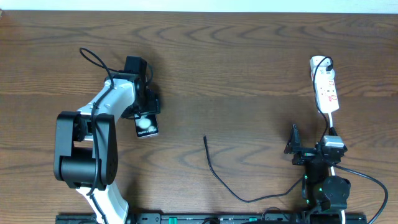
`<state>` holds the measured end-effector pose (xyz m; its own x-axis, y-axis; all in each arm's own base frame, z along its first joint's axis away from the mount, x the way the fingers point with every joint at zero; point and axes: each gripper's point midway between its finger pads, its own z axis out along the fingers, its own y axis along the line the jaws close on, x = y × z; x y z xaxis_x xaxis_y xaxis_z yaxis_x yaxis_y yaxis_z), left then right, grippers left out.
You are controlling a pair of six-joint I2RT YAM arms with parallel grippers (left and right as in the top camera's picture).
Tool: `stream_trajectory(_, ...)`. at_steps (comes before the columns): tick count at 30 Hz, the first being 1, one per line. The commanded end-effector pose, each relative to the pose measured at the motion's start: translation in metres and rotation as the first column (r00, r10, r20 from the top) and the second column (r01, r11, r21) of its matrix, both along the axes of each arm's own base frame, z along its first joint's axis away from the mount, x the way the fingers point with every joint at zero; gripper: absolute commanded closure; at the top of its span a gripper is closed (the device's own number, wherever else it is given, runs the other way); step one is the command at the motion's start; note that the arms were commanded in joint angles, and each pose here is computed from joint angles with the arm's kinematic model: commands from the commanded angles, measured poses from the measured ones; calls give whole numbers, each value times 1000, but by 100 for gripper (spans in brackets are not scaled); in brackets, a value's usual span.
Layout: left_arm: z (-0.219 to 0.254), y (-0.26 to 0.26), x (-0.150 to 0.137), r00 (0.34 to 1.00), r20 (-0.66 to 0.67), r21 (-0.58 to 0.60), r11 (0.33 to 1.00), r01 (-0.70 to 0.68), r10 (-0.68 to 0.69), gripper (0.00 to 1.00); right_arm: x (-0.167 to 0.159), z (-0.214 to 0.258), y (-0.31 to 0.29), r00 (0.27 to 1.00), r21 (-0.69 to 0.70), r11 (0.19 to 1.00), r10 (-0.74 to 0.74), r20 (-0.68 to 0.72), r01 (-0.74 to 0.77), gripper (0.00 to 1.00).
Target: Plug charger to phone and switch on socket
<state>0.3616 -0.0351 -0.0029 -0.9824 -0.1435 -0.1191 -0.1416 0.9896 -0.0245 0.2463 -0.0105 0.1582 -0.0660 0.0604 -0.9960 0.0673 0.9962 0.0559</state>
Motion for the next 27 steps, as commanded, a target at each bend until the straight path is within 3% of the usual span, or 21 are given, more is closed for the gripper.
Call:
stream_trajectory(1, -12, -3, -5, 999, -39, -16, 1000, 14, -15, 24, 0, 0, 1, 1000, 12, 1000, 1, 1, -1, 1)
stream_trajectory(7, -12, -3, -5, 999, -39, -16, 1000, 14, -15, 26, 0, 0, 1, 1000, 12, 1000, 1, 1, -1, 1)
stream_trajectory(12, -12, -3, -5, 999, -39, -16, 1000, 14, -14, 35, 0, 0, 1, 1000, 12, 1000, 1, 1, -1, 1)
stream_trajectory(20, -12, -3, -5, 999, -39, -16, 1000, 14, -14, 54, 0, 0, 1, 1000, 12, 1000, 1, 1, -1, 1)
stream_trajectory(27, -12, -3, -5, 999, -39, -16, 1000, 14, -14, 81, 0, 0, 1, 1000, 12, 1000, 1, 1, -1, 1)
